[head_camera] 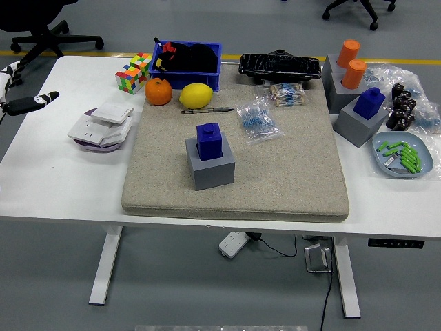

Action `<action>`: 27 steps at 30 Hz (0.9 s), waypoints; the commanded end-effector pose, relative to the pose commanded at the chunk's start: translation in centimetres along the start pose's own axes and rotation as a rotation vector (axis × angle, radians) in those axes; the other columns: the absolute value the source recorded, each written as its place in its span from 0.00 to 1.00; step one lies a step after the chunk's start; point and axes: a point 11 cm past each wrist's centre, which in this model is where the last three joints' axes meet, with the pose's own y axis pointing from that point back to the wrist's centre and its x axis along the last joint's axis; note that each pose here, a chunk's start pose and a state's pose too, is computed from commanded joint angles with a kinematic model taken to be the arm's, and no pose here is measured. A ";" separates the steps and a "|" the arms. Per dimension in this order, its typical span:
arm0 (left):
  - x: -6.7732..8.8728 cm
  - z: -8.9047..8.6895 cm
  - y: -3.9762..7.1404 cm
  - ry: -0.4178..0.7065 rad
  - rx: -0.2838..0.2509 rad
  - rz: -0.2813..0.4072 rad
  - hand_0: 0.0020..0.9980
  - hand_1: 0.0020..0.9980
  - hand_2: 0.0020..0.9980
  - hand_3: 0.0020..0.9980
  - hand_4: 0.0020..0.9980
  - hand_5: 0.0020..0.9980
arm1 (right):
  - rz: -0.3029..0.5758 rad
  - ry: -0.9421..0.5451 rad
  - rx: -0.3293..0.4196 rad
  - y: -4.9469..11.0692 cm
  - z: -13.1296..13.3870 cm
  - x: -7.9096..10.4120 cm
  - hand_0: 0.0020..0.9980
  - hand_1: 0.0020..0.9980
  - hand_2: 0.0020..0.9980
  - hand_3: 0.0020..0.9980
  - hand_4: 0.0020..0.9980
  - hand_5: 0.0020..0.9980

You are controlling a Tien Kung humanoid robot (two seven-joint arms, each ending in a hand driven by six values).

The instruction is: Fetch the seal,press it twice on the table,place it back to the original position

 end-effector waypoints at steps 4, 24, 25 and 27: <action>-0.1 -0.1 0.0 -0.001 0.001 -0.002 0.93 0.95 0.96 0.94 0.91 0.29 | 0.002 0.002 -0.002 0.0 0.1 0.1 0.73 0.68 0.65 0.62 0.72 0.52; 0.3 0.1 -0.1 -0.001 0.000 0.014 0.93 0.94 0.95 0.94 0.89 0.30 | 0.001 -0.012 0.001 0.0 0.0 -0.1 0.73 0.68 0.65 0.62 0.72 0.52; 0.3 0.0 -0.1 -0.001 0.000 0.014 0.93 0.94 0.95 0.94 0.89 0.30 | 0.001 -0.013 0.001 0.0 0.0 -0.1 0.73 0.68 0.65 0.62 0.72 0.52; 0.3 0.1 -0.1 -0.001 -0.001 0.015 0.93 0.94 0.95 0.94 0.89 0.30 | 0.000 -0.013 0.000 0.0 0.1 -0.1 0.73 0.68 0.65 0.62 0.72 0.52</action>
